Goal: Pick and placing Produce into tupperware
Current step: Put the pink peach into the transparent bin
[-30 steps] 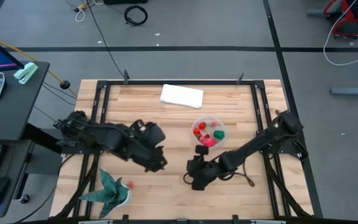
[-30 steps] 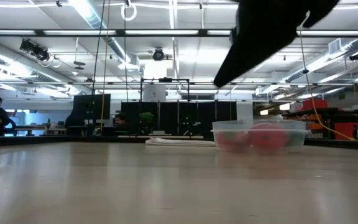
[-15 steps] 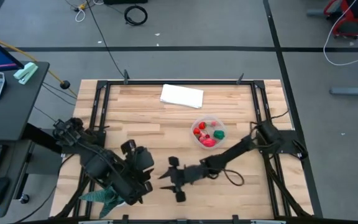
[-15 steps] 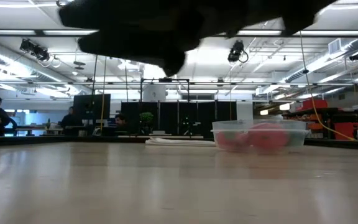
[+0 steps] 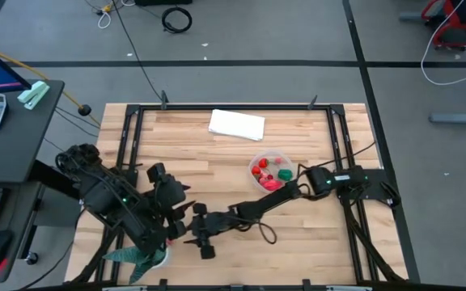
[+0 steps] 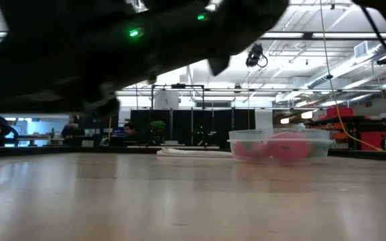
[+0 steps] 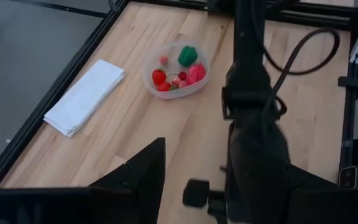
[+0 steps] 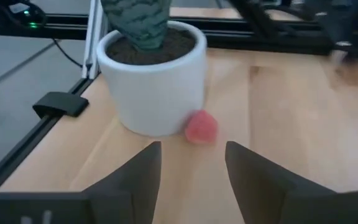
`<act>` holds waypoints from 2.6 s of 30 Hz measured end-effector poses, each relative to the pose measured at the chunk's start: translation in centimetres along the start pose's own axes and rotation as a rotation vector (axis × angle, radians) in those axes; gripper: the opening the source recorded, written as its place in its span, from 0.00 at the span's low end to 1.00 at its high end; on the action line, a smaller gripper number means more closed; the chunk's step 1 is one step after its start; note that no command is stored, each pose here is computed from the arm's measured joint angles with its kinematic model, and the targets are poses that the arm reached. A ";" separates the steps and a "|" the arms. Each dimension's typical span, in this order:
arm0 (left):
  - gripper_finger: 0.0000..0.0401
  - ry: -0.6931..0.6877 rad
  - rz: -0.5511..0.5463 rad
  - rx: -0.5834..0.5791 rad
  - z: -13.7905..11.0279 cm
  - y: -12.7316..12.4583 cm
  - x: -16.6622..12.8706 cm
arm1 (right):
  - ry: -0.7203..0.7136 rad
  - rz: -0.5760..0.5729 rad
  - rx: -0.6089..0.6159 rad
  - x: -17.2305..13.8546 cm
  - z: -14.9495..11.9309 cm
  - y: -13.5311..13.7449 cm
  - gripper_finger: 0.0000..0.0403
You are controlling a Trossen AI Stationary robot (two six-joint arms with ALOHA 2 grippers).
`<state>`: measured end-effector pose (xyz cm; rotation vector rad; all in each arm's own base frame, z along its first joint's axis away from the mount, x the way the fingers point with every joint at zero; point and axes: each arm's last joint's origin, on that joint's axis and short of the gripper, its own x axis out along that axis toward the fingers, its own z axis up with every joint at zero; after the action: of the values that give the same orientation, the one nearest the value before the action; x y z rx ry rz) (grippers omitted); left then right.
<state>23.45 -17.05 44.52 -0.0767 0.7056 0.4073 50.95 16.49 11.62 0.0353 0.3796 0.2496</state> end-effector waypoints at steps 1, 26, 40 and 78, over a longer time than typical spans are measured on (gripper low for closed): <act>0.47 0.000 0.000 0.008 0.0 0.0 0.0 | 0.004 0.013 0.002 0.6 0.1 -0.2 0.47; 0.47 0.001 -0.016 -0.020 -0.3 -0.3 -0.4 | -0.082 0.148 -0.045 4.6 0.8 -1.9 0.47; 0.47 0.001 -0.016 -0.036 -0.3 -0.3 -0.4 | -0.104 0.139 -0.043 4.6 1.1 -2.4 0.47; 0.42 0.491 0.077 -0.257 -4.4 -8.4 10.6 | 0.844 -0.352 -0.046 -25.3 15.0 5.1 0.47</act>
<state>31.33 -22.05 33.77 -0.4032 1.1394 0.5595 32.58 15.30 35.09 -0.1880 1.2051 -0.0918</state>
